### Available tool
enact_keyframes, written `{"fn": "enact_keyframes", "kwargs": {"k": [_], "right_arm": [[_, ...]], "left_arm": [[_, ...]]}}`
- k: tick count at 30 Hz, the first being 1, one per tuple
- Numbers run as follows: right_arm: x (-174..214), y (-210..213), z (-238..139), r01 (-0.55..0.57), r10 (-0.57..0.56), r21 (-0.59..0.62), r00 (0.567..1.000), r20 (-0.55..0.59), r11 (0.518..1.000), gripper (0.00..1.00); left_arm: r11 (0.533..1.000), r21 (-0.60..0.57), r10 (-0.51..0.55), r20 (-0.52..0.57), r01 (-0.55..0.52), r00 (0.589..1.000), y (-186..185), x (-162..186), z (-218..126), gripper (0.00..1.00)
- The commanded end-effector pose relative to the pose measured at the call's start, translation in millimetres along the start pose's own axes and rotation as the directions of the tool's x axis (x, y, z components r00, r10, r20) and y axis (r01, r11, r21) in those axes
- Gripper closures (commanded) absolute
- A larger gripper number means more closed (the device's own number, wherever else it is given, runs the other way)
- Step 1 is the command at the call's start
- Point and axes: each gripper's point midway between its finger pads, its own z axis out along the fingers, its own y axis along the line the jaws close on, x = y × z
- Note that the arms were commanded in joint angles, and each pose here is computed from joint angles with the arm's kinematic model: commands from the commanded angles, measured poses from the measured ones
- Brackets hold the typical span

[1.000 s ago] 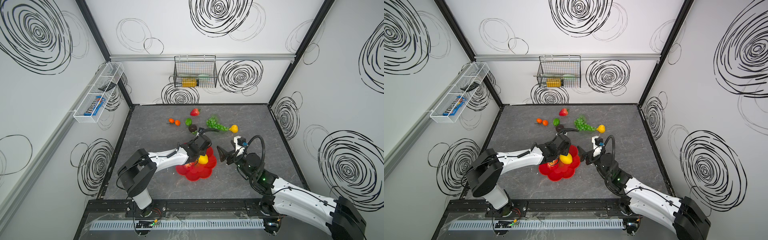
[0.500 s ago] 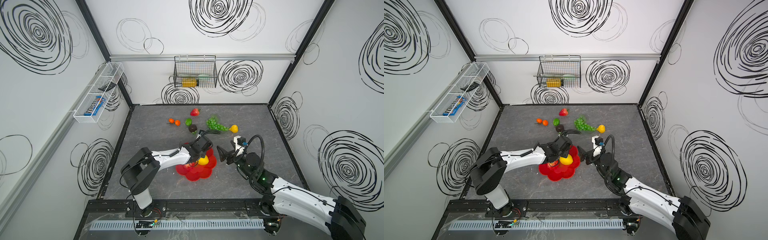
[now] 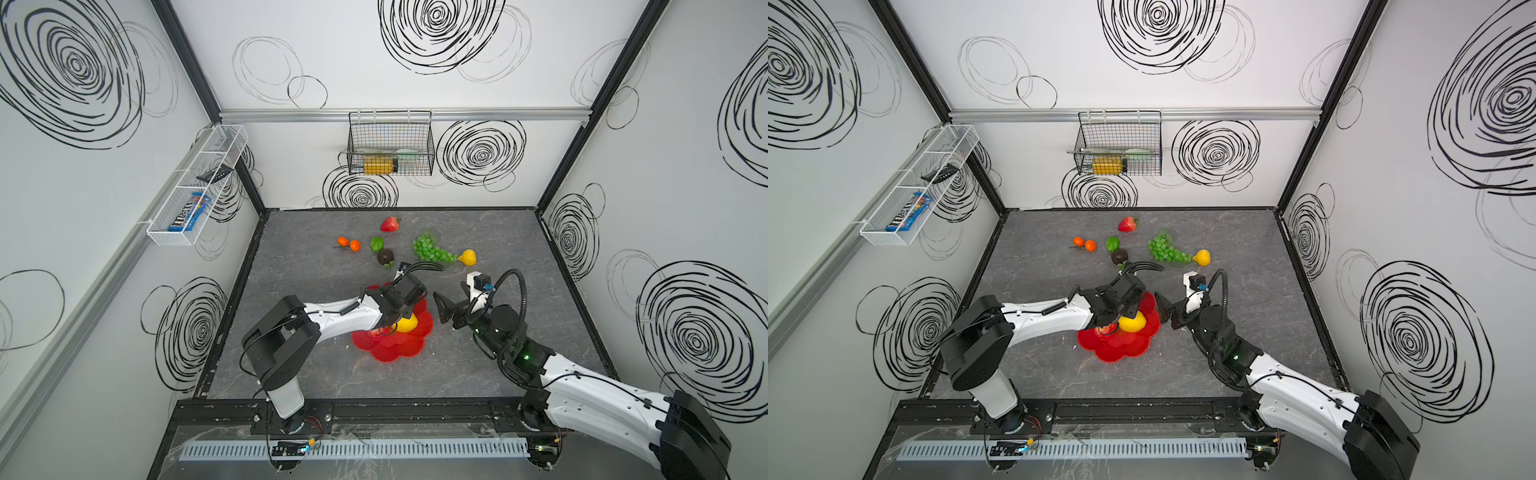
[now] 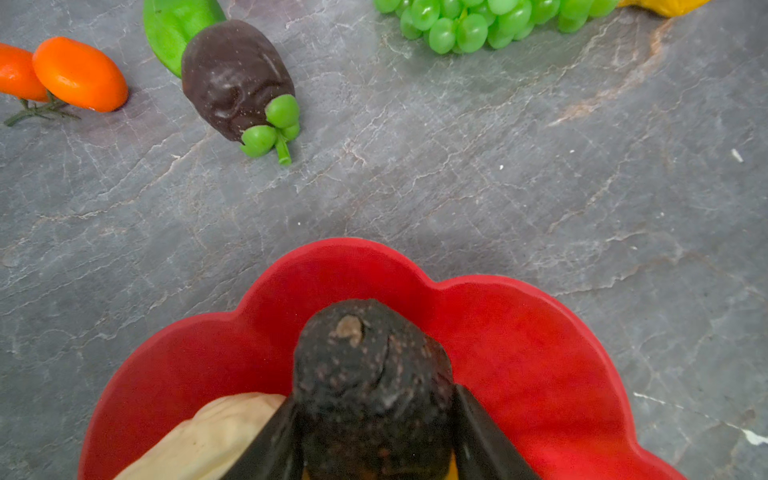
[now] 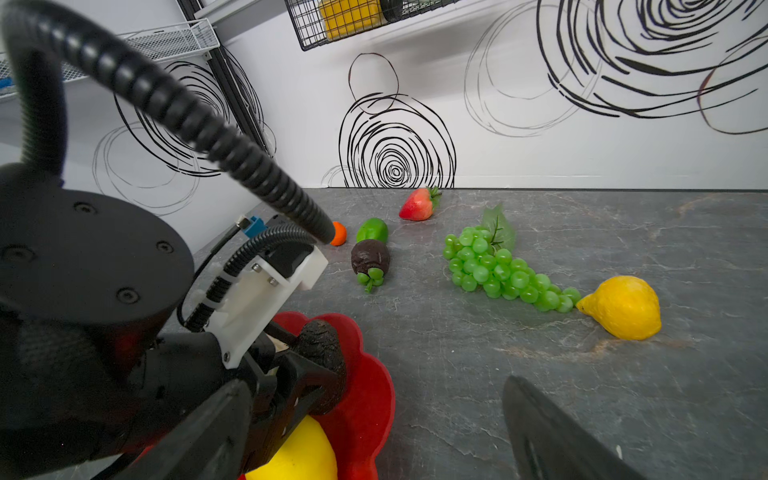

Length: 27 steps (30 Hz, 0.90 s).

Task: Place and organize the fake fruits in the fruit bowl
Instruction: 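Lower the avocado into the bowl with the left gripper while right draws back, then open the left gripper to release the avocado while right moves to the leafy dark fruit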

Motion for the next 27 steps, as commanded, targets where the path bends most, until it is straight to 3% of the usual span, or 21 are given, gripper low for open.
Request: {"fn": "enact_keyframes", "kwargs": {"k": [1,27], "right_arm": [[-2,-3,0,-0.012,0.012,0.014,1.000,0.010,1.000,0.02],[-1,-5,2,-0.020,0.020,0.021,1.000,0.003,1.000,0.02]], "left_arm": [[1.000,-0.006,-0.012,-0.008,0.012,1.000,-3,-2,1,0.43],[1.000,0.003,-0.003,0.039,0.003,0.999,-7,-16,-12,0.34]]}}
